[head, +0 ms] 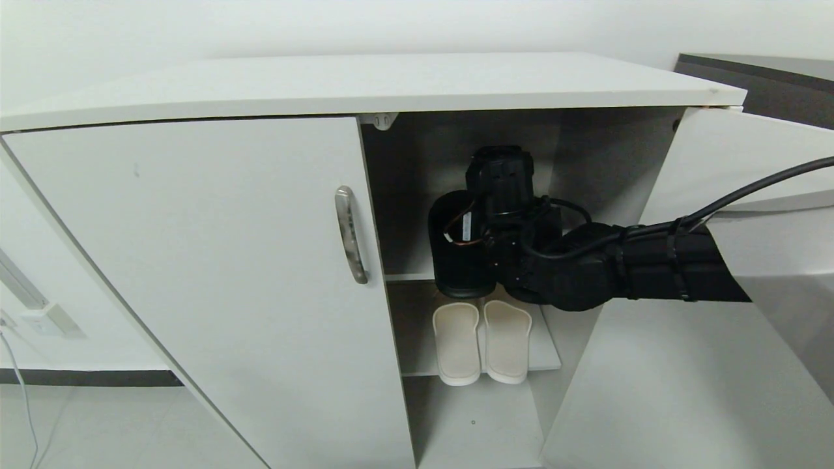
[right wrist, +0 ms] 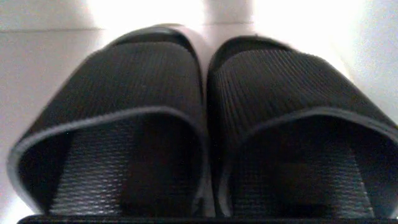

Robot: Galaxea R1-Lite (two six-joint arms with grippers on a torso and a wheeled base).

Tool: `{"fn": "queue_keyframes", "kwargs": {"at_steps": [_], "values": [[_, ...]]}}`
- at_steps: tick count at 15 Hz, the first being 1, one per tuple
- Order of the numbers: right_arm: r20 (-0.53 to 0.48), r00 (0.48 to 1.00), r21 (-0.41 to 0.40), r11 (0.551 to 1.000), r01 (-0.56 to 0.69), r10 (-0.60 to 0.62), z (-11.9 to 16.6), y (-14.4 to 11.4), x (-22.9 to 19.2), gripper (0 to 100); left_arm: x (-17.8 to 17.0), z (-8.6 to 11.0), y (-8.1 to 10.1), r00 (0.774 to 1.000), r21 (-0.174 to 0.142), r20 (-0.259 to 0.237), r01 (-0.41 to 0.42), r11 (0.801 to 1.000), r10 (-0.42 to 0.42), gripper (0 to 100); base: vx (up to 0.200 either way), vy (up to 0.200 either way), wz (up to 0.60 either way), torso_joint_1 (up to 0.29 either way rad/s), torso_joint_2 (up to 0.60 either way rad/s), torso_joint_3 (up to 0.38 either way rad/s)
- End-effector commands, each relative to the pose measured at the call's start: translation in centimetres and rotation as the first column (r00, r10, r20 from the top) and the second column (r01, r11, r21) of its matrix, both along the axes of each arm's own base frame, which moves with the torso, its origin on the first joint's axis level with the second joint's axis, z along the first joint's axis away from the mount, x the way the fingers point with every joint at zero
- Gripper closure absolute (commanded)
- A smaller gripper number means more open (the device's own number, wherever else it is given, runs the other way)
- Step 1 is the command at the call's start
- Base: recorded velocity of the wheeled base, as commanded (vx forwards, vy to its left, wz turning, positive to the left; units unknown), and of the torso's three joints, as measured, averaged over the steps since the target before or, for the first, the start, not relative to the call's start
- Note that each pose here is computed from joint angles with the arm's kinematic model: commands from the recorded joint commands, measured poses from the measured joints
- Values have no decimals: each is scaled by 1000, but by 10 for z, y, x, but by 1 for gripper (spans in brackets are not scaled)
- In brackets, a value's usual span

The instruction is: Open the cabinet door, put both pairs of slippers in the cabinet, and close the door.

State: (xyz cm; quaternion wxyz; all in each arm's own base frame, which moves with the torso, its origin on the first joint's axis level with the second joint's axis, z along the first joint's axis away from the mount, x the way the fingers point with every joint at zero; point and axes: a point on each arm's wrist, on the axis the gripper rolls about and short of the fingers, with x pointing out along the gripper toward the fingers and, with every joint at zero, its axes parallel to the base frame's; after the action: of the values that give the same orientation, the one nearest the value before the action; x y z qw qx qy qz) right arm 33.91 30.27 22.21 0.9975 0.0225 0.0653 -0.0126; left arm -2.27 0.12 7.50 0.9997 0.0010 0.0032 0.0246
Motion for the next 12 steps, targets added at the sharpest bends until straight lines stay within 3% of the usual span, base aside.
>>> {"fn": "queue_keyframes", "kwargs": {"at_steps": [1, 7, 12], "values": [[1, 1000, 1, 1000, -14, 14, 8, -3, -13, 0, 0, 0, 0, 1000, 0, 0, 0, 1000, 0, 100, 0, 0, 0, 0, 0, 0], [-15, 992, -13, 992, -125, 125, 33, -27, -99, 0, 0, 0, 0, 1000, 3, 0, 2, 1000, -2, 100, 0, 0, 0, 0, 0, 0], [-5, 934, 22, 934, -357, 357, 19, -63, -163, 0, 0, 0, 0, 1000, 6, 0, 5, 1000, -5, 100, 0, 0, 0, 0, 0, 0]]}}
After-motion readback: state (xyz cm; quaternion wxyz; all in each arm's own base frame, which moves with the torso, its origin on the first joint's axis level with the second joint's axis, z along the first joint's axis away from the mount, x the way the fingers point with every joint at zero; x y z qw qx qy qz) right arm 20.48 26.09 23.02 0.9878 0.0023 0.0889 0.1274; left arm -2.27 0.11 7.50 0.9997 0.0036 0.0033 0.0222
